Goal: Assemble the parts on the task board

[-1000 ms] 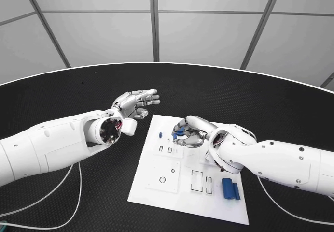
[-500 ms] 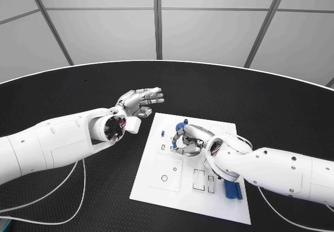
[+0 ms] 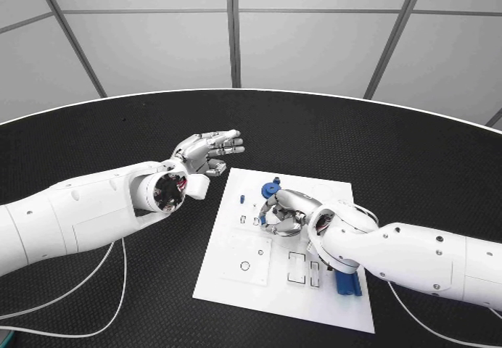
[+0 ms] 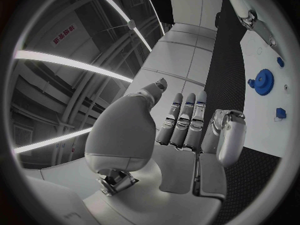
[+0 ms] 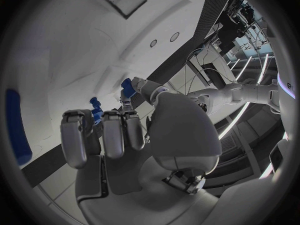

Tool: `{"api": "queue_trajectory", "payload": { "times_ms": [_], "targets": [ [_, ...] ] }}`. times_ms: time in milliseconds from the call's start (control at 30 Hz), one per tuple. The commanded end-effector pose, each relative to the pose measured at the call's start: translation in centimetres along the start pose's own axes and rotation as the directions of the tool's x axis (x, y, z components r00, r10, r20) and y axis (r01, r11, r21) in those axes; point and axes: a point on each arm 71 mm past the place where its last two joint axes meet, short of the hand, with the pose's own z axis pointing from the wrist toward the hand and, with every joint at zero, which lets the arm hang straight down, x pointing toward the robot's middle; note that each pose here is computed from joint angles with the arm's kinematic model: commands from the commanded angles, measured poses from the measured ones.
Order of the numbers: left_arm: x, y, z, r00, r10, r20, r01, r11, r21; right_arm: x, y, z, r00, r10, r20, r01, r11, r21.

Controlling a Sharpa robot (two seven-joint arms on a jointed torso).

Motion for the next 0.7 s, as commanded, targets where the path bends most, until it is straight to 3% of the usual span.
{"api": "queue_trajectory", "payload": {
  "times_ms": [33, 700],
  "targets": [
    [-0.01, 0.00, -0.01, 1.000, 0.000, 0.000, 0.000, 1.000, 0.000, 0.05, -0.05, 0.00, 1.000, 0.001, 0.001, -0.001, 1.000, 0.002],
    [-0.03, -0.01, -0.13, 1.000, -0.001, -0.001, 0.001, 1.000, -0.002, 0.09, -0.34, 0.22, 1.000, 0.001, 0.016, -0.001, 1.000, 0.006]
  ]
}}
